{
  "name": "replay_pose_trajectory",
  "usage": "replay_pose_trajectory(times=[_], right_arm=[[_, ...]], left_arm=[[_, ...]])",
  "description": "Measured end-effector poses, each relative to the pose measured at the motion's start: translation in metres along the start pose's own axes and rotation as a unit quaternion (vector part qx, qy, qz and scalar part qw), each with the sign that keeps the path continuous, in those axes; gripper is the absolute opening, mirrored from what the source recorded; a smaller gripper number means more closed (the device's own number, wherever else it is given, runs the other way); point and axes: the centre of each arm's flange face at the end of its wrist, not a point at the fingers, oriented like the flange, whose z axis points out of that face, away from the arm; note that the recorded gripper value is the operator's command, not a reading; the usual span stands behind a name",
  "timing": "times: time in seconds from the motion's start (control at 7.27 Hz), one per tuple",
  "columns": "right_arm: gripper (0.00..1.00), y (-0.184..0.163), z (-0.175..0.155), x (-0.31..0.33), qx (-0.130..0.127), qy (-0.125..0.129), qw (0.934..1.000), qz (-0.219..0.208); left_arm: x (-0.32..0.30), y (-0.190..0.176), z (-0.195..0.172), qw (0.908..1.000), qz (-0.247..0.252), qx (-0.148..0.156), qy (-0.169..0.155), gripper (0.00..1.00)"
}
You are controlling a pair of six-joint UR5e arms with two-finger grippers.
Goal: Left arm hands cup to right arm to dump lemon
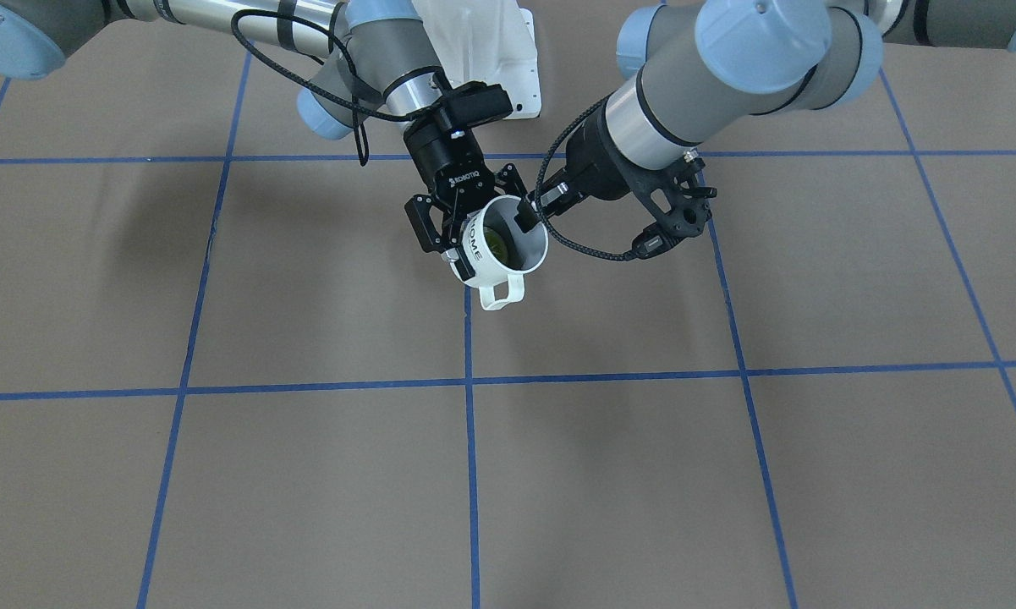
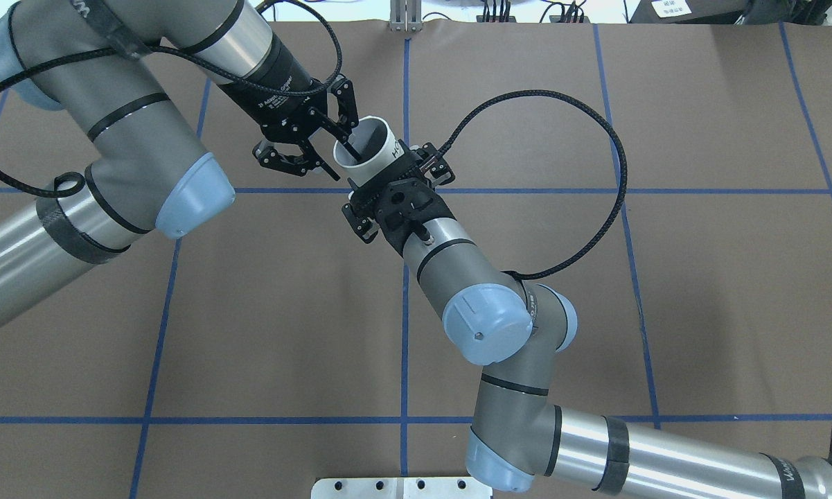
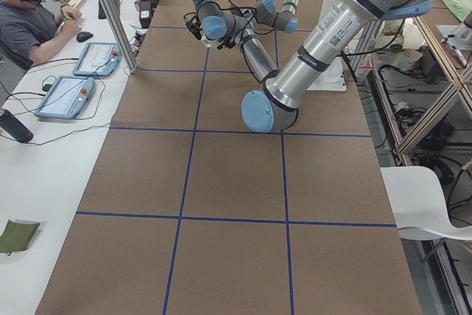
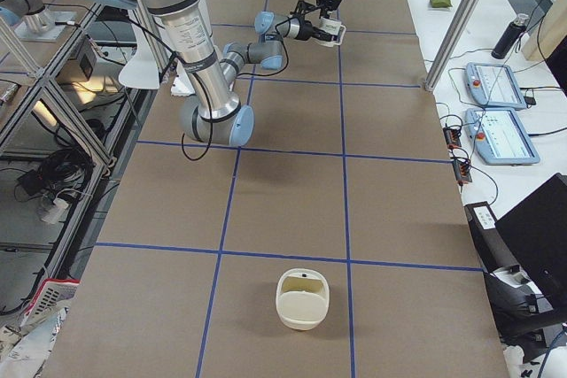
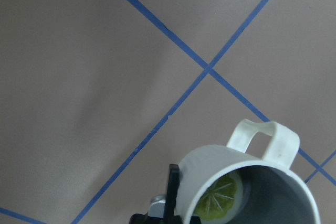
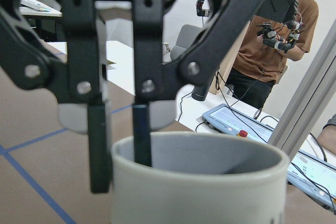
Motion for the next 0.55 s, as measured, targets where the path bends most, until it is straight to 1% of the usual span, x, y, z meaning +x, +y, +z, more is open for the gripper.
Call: replay_pose_trajectory(times=[0.28, 0.41, 0.55], right_arm=[[0.26, 0.015, 0.0, 0.007, -0.009, 0.002, 0.9999, -0.005], [0.25, 0.018, -0.001, 0.01, -0.011, 0.001, 0.9999, -0.005], [0.19, 0.022, -0.001, 0.017, -0.015, -0.001, 0.9999, -0.001]], left_arm=[[0.0, -0.006, -0.012, 0.9998, 0.016, 0.004, 0.008, 1.0], [-0.002, -0.017, -0.023, 0.9994, 0.03, 0.012, 0.011, 1.0], [-0.011, -0.037, -0.035, 0.9982, 0.053, 0.025, 0.012, 1.0]])
